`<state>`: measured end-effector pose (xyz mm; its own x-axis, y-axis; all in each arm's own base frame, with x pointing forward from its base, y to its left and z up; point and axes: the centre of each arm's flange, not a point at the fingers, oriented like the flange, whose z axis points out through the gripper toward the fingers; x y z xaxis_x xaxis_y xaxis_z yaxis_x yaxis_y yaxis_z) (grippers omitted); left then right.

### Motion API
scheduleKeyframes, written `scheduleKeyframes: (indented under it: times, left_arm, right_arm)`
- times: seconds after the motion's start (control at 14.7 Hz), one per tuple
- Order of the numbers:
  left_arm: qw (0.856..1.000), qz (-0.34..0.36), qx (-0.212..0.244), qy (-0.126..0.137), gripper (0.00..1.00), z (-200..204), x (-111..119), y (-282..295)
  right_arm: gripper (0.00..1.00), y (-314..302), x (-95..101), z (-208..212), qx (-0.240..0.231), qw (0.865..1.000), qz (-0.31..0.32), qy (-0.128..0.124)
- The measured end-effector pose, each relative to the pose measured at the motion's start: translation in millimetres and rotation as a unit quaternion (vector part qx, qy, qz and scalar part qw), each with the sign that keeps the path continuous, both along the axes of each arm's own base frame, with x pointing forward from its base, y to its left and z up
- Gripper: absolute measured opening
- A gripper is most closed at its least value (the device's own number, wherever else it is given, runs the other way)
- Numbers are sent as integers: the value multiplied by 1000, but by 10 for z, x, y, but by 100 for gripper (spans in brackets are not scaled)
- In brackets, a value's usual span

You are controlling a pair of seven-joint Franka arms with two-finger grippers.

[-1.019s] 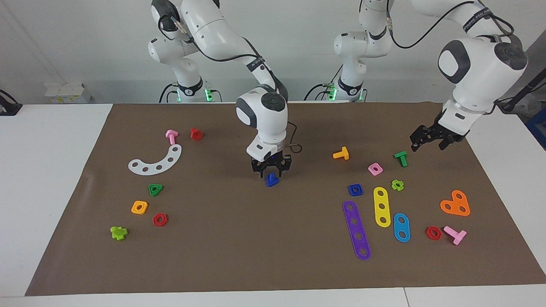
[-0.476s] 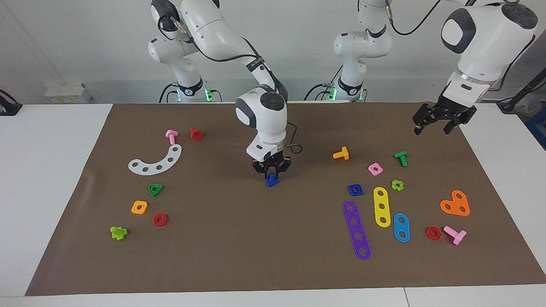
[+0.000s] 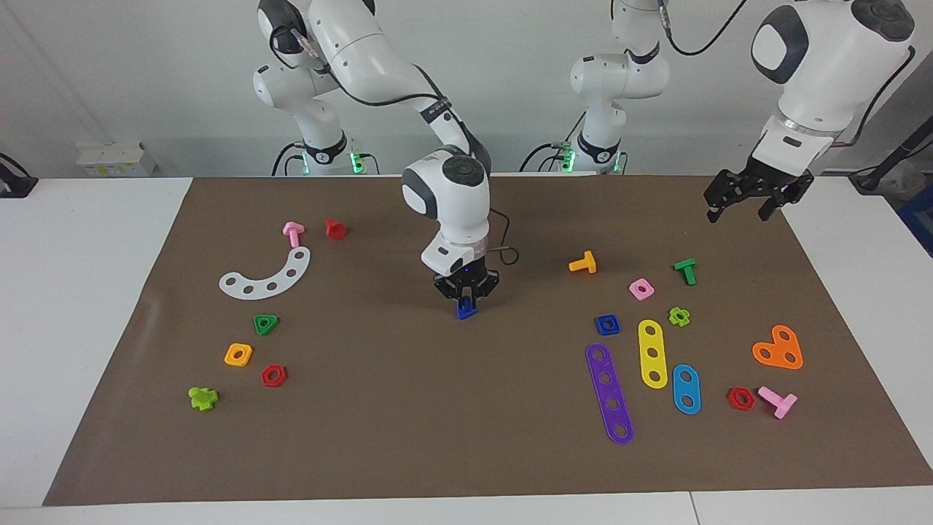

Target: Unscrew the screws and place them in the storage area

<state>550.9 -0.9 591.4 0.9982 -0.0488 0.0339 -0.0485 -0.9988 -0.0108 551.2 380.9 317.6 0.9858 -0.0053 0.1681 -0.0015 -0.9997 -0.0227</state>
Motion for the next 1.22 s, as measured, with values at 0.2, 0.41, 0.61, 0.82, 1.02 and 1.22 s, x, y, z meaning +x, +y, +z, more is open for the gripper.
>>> scheduleKeyframes:
  times: [0.2,0.41,0.61,0.82,1.02,1.22]
  left_arm:
    - [1000,5,0,3,100,-20,-26,-10]
    - [1000,7,0,4,100,-35,-34,-13]
    - [1000,7,0,7,100,-51,-40,-15]
    - [1000,8,0,10,100,-78,-57,-15]
    - [1000,8,0,10,100,-76,-73,-14]
    - [1000,8,0,9,100,-65,-87,-14]
  right_arm:
    - [19,-85,31,15,0,1000,-7,0]
    - [19,-446,207,225,6,999,-36,-12]
    - [19,-1163,385,534,5,997,-65,-26]
    - [19,-1984,491,649,-5,995,-91,-27]
    - [19,-2567,524,487,-17,993,-115,-9]
    - [19,-2830,452,284,-24,991,-130,12]
